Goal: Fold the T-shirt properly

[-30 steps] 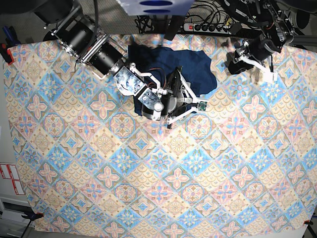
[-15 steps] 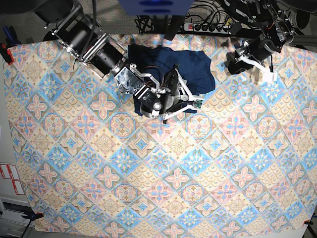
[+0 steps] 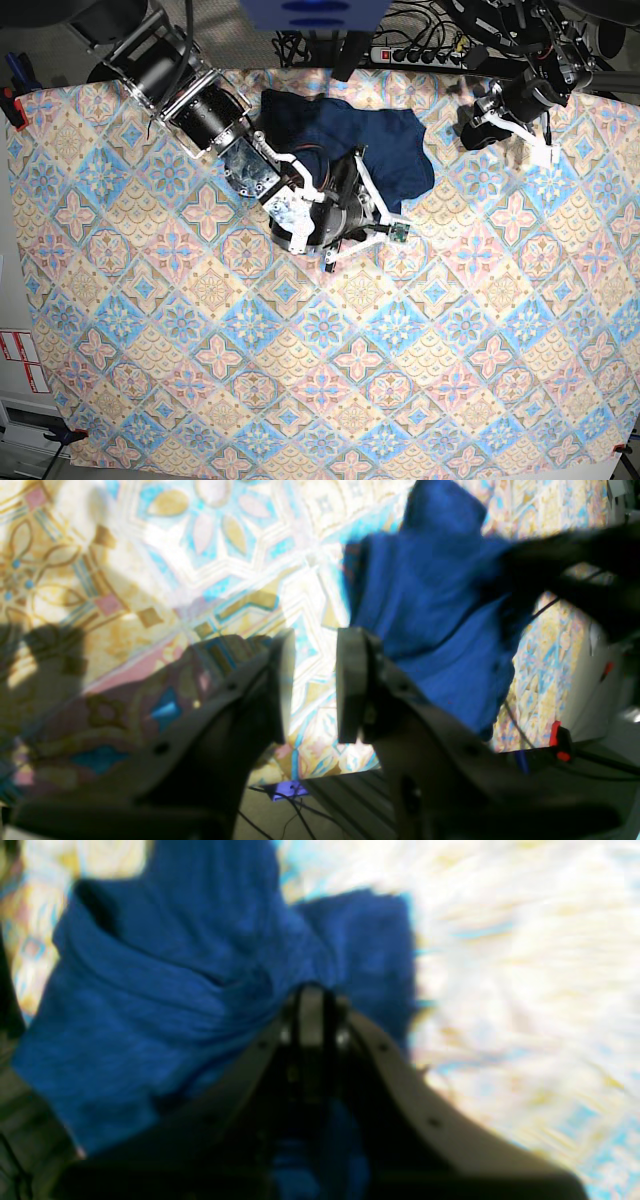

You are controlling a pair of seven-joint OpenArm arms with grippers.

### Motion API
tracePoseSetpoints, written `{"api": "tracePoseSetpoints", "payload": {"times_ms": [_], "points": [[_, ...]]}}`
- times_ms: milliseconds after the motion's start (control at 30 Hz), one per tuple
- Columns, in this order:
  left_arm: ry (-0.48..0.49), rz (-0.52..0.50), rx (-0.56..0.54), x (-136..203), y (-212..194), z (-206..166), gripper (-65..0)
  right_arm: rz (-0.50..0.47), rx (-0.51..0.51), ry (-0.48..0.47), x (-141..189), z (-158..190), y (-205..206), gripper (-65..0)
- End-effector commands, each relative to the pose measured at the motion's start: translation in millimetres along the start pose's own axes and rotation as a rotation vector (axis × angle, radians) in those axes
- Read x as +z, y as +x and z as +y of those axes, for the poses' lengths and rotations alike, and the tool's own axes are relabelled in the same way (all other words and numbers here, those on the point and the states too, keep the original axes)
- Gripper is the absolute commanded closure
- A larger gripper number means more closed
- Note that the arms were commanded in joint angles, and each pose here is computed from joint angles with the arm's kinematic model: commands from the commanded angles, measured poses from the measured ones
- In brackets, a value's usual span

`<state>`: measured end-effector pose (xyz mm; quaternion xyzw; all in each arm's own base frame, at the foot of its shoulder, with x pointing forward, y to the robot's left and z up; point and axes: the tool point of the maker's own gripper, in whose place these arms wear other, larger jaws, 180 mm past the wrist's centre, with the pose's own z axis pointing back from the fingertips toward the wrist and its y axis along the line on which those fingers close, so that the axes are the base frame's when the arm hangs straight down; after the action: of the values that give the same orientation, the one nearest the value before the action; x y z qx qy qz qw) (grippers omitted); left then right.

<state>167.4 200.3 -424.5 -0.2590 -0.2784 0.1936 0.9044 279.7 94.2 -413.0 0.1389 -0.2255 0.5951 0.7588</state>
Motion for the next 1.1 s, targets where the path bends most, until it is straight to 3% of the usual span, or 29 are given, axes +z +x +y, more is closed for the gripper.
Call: {"api": "tracePoseSetpoints", "payload": {"times_ms": [0,167,267,467,633,800,1067], "points": [[-0.011,-0.027,-0.014,3.5,8.1,-2.3,-13.6,-0.043,0.0,-0.028,9.4,-10.2,15.2,0.0],[-0.011,-0.027,-0.014,3.5,8.1,-2.3,-13.6,-0.086,-0.017,-0.072,24.1,-24.1,24.1,0.0],[-0.011,-0.027,-0.014,3.5,8.1,-2.3,-13.6,-0.064,-0.037,-0.098,29.7,-36.9,7.7,0.0],[-0.01,-0.027,-0.015,3.7,8.4,-2.0,-13.6,-0.178,-0.163,0.001,40.3,-34.4,10.9,0.0],[-0.011,-0.028,-0.016,3.5,9.0,-2.3,-13.6,-0.246,-0.262,0.023,53.3,-47.8,5.2,0.0],[-0.011,-0.028,-0.016,3.5,9.0,-2.3,-13.6,-0.182,-0.244,-0.063,54.1,-65.6,-11.1,0.0],[-0.012,-0.029,-0.015,3.5,9.2,-2.5,-13.6,0.03,-0.186,-0.185,37.7,-83.9,-60.2,0.0]]}}
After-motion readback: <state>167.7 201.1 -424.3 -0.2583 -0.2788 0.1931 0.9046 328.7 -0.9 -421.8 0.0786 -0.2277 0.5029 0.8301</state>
